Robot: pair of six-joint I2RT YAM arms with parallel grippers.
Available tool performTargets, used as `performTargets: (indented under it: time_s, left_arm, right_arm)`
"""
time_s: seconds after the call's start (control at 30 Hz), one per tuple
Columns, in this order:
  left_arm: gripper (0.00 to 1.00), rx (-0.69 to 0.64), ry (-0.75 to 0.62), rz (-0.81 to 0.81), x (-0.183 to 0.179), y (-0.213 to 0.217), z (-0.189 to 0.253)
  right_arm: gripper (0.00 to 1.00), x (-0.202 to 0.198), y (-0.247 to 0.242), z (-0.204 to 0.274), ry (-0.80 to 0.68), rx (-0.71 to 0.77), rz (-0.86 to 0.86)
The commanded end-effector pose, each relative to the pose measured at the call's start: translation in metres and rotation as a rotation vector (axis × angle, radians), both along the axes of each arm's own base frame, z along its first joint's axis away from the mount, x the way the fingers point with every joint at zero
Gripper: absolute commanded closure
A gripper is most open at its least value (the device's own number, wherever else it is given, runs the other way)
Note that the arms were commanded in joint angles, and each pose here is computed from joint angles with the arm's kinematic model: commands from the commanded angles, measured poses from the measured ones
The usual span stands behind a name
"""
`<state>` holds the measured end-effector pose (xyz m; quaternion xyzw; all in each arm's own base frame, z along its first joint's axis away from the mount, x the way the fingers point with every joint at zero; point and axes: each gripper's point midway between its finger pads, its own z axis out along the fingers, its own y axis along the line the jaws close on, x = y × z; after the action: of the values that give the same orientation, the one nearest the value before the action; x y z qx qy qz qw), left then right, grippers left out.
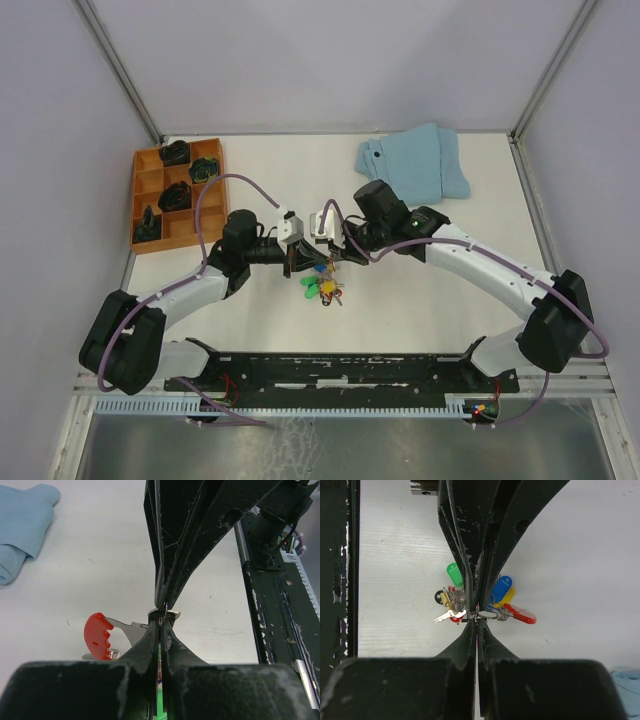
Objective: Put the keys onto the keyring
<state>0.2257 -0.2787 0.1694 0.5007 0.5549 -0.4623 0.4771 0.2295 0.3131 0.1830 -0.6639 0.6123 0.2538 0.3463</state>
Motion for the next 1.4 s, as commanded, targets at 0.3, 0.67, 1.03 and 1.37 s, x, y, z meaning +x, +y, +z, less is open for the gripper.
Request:
performTargets:
  time_s: [0.3,0.67,1.03,1.37]
  left_arm:
    - [0.97,-0.068,-0.074,0.093,0.022,-0.002,0.031]
    - [0.97,-0.094,-0.068,0.136,0.027,-0.001,0.037]
    - [0.97,-0.081,-0.085,0.149,0.027,0.002,0.033]
    - [0.71,-0.062,-0.103,0.083,0.017,0.002,0.027]
  right_arm:
    - [0.99,-0.005,-0.009,-0.008,0.002,-0.020,-0.030]
    - [0.99,-0.003,0.000,-0.025,0.043,0.006,-0.048]
    - [0.99,0.013,0.003,-0.002,-0.049,0.043,-0.082]
    - [0.99,0.010,0.001,0.029,-0.090,0.028,-0.018]
